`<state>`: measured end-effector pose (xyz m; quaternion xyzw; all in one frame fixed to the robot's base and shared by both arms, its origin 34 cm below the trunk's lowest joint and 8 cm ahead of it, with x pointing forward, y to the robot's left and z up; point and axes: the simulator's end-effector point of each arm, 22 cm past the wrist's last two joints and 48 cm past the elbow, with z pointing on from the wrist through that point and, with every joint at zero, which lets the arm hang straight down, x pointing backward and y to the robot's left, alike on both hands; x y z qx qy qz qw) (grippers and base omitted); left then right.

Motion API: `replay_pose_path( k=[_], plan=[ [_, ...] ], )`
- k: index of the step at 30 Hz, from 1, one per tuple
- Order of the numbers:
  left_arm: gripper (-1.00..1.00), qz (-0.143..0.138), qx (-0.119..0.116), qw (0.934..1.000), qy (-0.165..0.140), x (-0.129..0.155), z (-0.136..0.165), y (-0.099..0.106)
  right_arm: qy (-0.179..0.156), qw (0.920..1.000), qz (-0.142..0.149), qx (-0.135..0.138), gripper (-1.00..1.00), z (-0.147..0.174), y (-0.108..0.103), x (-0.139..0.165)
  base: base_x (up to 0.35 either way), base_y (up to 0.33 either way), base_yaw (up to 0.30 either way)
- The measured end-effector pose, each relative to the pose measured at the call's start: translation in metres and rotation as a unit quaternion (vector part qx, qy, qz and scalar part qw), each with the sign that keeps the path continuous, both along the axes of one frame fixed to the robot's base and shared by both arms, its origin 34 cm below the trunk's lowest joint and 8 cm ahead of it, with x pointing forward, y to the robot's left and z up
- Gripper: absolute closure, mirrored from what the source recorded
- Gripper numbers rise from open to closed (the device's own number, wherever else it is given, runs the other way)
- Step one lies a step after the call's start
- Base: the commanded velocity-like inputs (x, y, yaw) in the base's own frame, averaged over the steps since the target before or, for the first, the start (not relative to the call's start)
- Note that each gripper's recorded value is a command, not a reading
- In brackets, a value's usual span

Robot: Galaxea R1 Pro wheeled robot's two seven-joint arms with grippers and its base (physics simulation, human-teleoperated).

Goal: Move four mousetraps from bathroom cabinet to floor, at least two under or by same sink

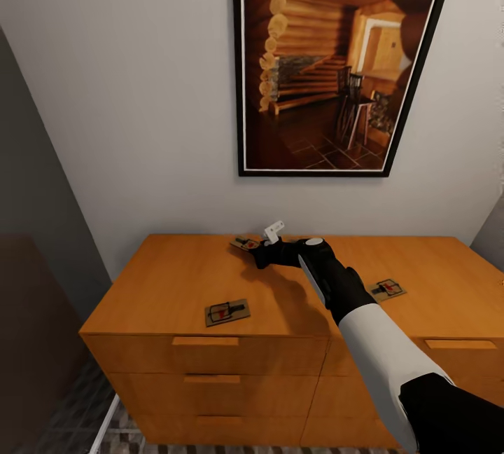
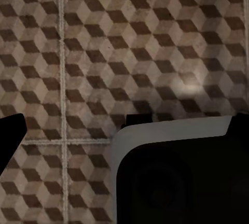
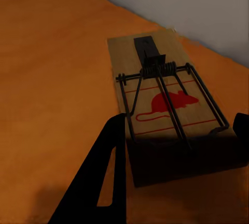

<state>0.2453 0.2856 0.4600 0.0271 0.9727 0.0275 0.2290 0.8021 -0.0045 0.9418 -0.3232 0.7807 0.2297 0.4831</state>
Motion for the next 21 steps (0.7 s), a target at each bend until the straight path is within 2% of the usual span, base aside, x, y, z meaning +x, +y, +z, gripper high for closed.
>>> replay_pose_path(
  k=[21],
  plan=[
    [-1.0,0.0,0.0,1.0,0.0,0.0,0.0,-0.0004,0.002,1.0,0.0,0.001,1.0,-0.0005,0.0012,-0.0005,-0.228,0.0,0.0]
  ],
)
